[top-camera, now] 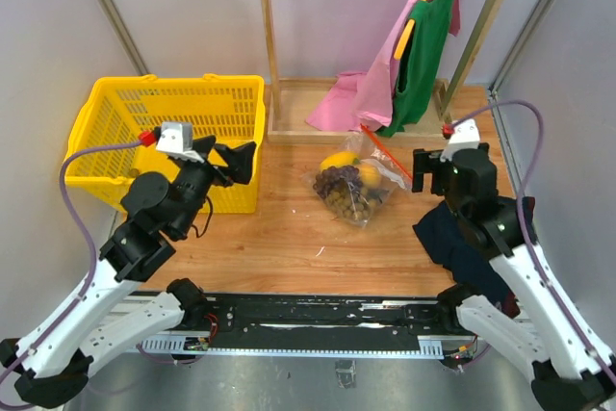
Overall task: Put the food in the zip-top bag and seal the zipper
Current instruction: Place the zipper food storage bag at the center of the board, then reset both arms
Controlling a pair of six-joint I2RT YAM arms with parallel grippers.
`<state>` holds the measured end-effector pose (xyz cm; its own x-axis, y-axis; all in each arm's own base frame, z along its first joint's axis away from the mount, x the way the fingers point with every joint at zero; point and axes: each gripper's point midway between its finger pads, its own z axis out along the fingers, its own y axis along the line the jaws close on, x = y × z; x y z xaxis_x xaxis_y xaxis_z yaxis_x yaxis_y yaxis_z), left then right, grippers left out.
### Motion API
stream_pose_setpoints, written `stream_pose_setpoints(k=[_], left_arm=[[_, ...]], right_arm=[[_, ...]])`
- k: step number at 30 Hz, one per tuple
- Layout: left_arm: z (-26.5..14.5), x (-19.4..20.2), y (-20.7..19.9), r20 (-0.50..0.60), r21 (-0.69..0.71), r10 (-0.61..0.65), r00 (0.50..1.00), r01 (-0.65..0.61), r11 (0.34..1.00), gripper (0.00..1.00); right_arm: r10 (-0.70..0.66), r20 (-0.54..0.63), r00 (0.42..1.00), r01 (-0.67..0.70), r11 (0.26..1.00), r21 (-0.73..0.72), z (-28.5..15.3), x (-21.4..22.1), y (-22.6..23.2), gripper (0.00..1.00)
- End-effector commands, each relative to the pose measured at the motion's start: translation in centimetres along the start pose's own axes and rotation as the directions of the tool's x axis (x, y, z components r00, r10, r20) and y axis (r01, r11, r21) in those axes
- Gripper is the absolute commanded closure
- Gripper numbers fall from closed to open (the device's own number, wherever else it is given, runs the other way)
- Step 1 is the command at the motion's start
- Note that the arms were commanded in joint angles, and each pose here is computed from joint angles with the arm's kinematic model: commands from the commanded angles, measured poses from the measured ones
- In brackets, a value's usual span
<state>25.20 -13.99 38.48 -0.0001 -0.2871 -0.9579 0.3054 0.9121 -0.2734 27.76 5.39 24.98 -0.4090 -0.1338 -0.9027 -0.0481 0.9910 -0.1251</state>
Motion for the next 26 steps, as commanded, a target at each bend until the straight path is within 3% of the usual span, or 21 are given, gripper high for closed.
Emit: stream_pose_setpoints(k=[1,5,8,13,26], left_arm=[[-2.0,-0.2,3.2,0.051,-0.114,0.001,0.999,0.004,0.993,0.01],[-3.4,0.1,4.7,0.119,-0.15,-0.07,0.99,0.088,0.985,0.0],[-3.5,1.0,4.8,0.15,-0.13,-0.115,0.982,0.135,0.982,0.01],[-3.1,1.7,5.0,0.151,-0.141,-0.113,0.982,0.135,0.981,0.01],[-3.2,1.4,5.3,0.146,-0.164,-0.102,0.984,0.125,0.978,0.01]], right_arm=[[0.015,0.191,0.982,-0.032,0.996,0.085,-3.2,-2.1,-3.2,0.02],[0.07,0.391,0.918,-0.123,0.986,0.112,-6.0,-3.0,-5.2,0.02],[0.088,0.468,0.88,-0.169,0.976,0.135,-7.0,-2.7,-6.3,0.02],[0.083,0.453,0.888,-0.191,0.961,0.198,-6.9,-1.6,-7.3,0.02],[0.072,0.455,0.888,-0.177,0.965,0.193,-7.1,-2.1,-7.3,0.02]])
